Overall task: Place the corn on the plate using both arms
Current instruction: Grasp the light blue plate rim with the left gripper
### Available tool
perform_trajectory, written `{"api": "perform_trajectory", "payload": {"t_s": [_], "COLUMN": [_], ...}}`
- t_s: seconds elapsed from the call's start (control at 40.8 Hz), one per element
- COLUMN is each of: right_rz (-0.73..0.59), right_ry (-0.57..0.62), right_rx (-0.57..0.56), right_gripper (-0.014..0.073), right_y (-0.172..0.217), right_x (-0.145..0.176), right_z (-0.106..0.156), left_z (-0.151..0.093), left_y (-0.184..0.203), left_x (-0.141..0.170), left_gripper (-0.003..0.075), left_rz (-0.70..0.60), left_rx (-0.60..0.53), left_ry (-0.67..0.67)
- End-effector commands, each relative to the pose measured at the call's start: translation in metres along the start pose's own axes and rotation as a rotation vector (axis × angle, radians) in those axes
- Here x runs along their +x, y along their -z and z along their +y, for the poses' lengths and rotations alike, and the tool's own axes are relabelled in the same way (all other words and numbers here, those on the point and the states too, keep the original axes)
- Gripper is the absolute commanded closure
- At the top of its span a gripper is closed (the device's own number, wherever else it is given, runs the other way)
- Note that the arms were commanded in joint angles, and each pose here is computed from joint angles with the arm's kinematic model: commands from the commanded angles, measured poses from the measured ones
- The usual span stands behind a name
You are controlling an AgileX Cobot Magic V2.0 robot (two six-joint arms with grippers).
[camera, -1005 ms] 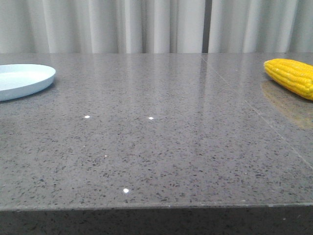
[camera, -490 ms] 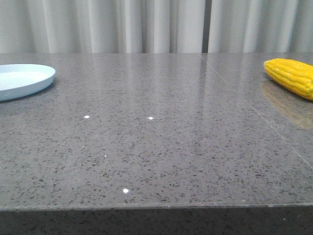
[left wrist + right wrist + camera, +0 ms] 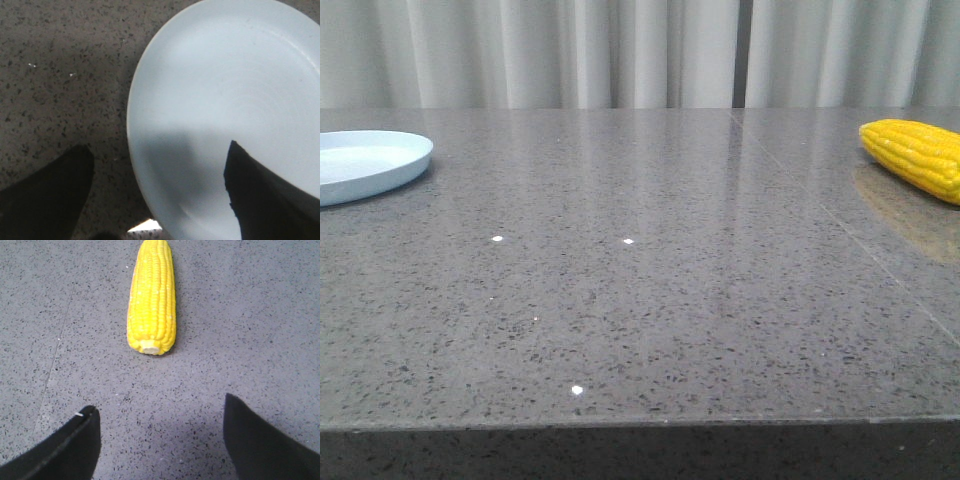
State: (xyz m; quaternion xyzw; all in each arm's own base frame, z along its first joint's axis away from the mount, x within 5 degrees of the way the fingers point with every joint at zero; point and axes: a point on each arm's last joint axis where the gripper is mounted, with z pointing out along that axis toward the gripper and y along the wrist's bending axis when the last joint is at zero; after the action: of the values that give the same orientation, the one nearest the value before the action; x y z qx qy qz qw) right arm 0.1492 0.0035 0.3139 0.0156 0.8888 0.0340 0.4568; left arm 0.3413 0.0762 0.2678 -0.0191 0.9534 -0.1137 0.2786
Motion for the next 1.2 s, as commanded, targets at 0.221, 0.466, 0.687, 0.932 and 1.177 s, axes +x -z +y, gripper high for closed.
{"api": "perform_trajectory", "payload": {"t_s": [0.221,0.466,0.687,0.932,1.177], "right_rz": [-0.102,-0.102,-0.102,-0.102,-0.102], "right_ry": [0.006,0.006,0.006,0.006,0.006], "right_rx": [0.0,0.0,0.0,0.0,0.0], "right_gripper": [0.0055,0.0055,0.0055,0.0055,0.0055], "right_y": [0.005,0.005,0.005,0.005,0.005], "right_x": [-0.015,-0.015,-0.015,-0.015,-0.015], "right_z": [0.0,0.0,0.0,0.0,0.0], "left_z": [0.003,0.003,-0.008,-0.06,-0.129], "left_y": [-0.003,-0.003,0.006,0.019,0.014], "left_x": [-0.018,-0.018,-0.021,-0.03,-0.026], "left_gripper": [0.039,0.0738,0.0741,0.0741,0.0741], "left_rz": [-0.069,-0.071,-0.106,-0.145,-0.135], "left_rx": [0.001,0.001,0.025,0.097,0.235], "left_ry": [-0.006,-0.005,-0.007,-0.13,-0.256]}}
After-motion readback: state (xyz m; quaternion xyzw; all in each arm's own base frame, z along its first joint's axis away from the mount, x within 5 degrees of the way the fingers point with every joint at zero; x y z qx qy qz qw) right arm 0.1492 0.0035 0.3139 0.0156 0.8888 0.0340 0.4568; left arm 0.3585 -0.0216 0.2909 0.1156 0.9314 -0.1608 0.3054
